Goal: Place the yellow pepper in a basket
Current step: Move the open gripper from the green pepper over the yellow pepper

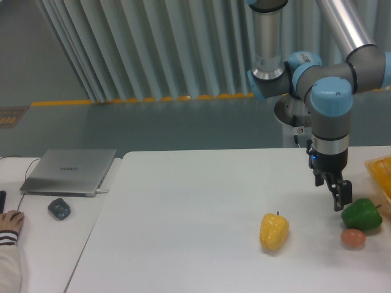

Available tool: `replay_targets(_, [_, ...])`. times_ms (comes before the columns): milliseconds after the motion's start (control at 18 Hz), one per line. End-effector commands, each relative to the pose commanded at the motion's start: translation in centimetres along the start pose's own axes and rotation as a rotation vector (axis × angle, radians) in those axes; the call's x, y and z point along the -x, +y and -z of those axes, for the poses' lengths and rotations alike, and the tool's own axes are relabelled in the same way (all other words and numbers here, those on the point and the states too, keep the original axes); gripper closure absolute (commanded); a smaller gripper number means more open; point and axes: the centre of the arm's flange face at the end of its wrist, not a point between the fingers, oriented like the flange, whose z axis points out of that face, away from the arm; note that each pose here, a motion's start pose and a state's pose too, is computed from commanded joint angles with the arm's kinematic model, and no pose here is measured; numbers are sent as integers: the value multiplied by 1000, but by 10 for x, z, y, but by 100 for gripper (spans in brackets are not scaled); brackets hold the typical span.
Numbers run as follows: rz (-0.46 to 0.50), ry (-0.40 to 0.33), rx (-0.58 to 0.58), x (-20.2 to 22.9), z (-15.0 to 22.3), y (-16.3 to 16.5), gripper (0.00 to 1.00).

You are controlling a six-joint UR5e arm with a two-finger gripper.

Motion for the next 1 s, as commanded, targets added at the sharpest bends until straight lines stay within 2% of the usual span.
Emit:
replay_targets(167, [3,2,0,0,-2,-1,0])
replay_targets(278, [72,5,0,1,-5,-4,0])
replay_targets(444, [127,9,13,-5,-12,-22,0])
replay_targets(667, [340,2,20,-12,-25,-53,0])
replay_targets(778, [363,-13,8,-14,-26,-62,0])
replay_targets(1000, [506,-61,-28,-23,-30,-98,0])
